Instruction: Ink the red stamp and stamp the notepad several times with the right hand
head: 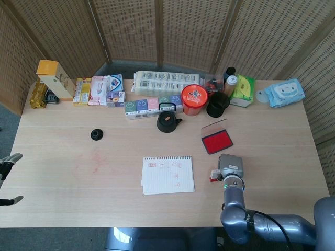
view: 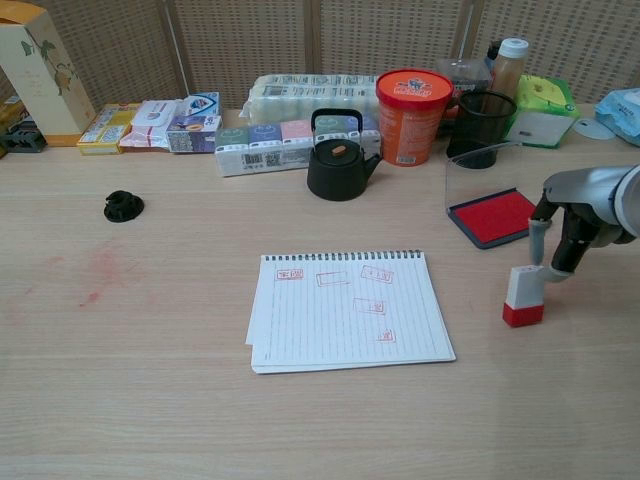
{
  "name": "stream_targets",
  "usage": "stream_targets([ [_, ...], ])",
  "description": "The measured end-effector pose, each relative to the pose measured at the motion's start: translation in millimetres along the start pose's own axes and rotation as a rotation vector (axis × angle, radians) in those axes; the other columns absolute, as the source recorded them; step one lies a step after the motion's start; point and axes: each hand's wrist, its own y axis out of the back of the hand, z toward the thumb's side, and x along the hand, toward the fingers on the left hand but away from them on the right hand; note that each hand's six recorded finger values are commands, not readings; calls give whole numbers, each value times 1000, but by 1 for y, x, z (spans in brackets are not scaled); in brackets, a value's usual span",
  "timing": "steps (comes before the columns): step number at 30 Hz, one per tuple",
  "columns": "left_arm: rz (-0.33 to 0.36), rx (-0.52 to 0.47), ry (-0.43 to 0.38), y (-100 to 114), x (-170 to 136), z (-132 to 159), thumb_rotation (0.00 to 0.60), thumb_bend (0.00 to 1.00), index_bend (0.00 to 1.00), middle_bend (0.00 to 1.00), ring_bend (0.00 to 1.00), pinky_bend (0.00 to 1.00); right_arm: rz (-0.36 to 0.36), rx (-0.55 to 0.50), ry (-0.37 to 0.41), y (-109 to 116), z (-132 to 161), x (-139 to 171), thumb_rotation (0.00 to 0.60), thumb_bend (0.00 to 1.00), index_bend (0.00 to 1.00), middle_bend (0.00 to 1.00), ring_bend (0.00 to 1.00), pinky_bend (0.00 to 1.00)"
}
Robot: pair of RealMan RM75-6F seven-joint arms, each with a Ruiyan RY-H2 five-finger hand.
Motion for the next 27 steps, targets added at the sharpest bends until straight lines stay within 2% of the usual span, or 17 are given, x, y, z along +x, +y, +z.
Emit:
stream_targets([
  [16,-1,2,0,0,0,1,600,0,0,0,0,10,19,4,6,-6,-4,5,600,379,501,989,1000,1000],
  [27,2,0,-4,0,-1,1,600,0,0,0,0,11,3,-13,20,3,-5,14,600,379,502,988,1000,1000],
])
